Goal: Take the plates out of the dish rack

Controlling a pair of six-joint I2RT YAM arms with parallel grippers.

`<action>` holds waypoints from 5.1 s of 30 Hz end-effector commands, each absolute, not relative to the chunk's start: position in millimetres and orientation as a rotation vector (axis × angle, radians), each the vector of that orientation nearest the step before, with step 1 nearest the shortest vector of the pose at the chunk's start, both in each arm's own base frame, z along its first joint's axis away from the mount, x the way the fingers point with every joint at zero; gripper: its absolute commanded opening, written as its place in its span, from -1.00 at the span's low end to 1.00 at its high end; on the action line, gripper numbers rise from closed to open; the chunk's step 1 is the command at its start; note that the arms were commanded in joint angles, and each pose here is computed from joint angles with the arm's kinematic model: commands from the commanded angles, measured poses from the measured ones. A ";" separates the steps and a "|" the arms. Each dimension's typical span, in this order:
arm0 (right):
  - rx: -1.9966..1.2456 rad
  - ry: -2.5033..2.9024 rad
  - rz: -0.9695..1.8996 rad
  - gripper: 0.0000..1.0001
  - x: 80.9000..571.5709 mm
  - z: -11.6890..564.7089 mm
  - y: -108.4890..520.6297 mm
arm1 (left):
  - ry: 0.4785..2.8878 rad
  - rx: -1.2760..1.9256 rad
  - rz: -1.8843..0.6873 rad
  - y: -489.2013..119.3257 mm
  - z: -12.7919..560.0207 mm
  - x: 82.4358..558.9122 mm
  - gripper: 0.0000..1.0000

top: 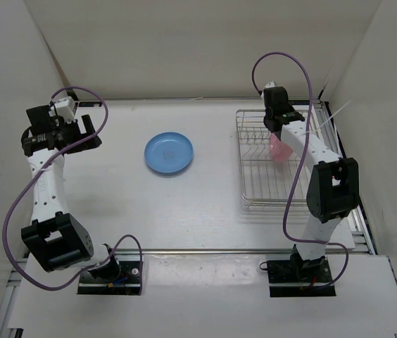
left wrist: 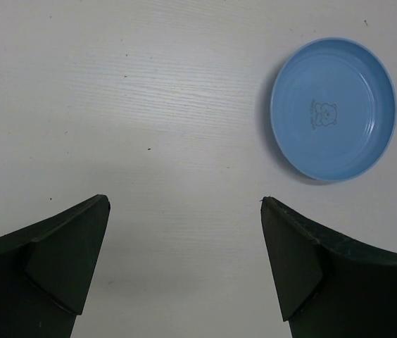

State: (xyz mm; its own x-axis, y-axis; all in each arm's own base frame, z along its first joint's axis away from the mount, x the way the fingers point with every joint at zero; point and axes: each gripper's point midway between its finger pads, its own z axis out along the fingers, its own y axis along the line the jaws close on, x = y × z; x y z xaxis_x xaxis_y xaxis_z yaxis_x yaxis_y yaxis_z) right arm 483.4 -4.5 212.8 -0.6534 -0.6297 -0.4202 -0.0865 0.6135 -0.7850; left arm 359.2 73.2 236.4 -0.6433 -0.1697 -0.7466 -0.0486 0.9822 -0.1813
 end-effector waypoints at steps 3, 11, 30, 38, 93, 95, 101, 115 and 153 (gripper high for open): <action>-0.458 2.077 -1.102 -1.00 485.4 246.3 -13.1 | 2.250 -0.122 -0.214 69.2 237.6 359.6 1.00; -0.367 2.012 -1.169 -1.00 479.6 303.0 -18.3 | 2.275 -0.114 -0.211 71.5 224.7 369.2 1.00; -0.483 1.886 -0.239 -1.00 420.3 367.2 92.5 | 2.270 0.544 -0.700 -128.0 227.0 395.4 1.00; -0.729 1.849 0.179 -1.00 369.6 322.7 156.8 | 2.147 0.802 -0.851 -224.9 256.9 376.5 1.00; -0.599 1.890 0.034 0.77 373.6 323.4 112.3 | 2.394 -0.033 -0.511 -96.6 201.0 452.1 -0.79; -0.599 1.890 0.034 0.77 373.6 323.4 112.3 | 2.436 -0.078 -0.498 -84.1 185.6 456.6 -0.79; -0.588 1.874 0.025 0.77 372.5 331.0 110.2 | 2.585 -0.127 -0.533 -78.8 141.3 459.4 -0.79; -0.600 1.870 0.043 0.77 365.0 328.6 111.2 | 2.687 -0.146 -0.592 -85.5 104.2 461.9 -0.79; -0.618 1.846 0.079 0.77 353.0 337.4 114.1 | 2.792 -0.015 -0.586 -108.8 75.3 447.6 0.39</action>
State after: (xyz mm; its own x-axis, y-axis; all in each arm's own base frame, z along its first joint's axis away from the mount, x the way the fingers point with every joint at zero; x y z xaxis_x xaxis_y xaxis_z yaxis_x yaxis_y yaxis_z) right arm 358.3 113.2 319.1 -0.2848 -0.3842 -0.8782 -0.4460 0.8640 -0.2334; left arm 443.0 -107.9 58.4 -0.9684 -0.0920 -0.2319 0.0090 0.9161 -0.4009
